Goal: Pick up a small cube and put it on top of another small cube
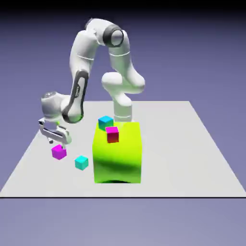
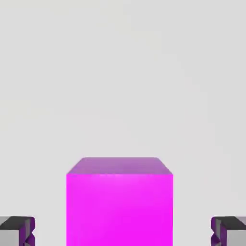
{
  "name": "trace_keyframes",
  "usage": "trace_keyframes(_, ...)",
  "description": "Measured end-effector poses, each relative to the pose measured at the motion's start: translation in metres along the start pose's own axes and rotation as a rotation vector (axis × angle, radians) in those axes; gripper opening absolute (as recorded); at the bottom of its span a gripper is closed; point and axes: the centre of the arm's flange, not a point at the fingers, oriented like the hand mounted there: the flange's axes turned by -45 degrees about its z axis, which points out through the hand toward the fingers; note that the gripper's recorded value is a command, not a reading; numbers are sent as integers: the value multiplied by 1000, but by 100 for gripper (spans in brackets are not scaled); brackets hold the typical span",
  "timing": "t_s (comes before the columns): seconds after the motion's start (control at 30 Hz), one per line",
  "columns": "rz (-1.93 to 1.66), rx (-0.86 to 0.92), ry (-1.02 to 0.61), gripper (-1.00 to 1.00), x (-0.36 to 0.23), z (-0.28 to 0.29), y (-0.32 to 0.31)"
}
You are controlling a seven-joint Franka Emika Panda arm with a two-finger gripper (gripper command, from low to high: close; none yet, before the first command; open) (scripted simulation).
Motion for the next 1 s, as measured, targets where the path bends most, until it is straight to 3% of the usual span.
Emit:
trace_keyframes(0.03,1,2,-1,0,-1,10,0)
trace_keyframes(0.07,3,4,-3,-100,-2,18,-1)
trace_keyframes(0.43,3,4,-3,-100,-3,-52,-1)
trace_keyframes(0.73,68,177,-24,-100,10,-143,-120)
trace_keyframes(1.0,124,162,-47,-100,-28,-237,-202)
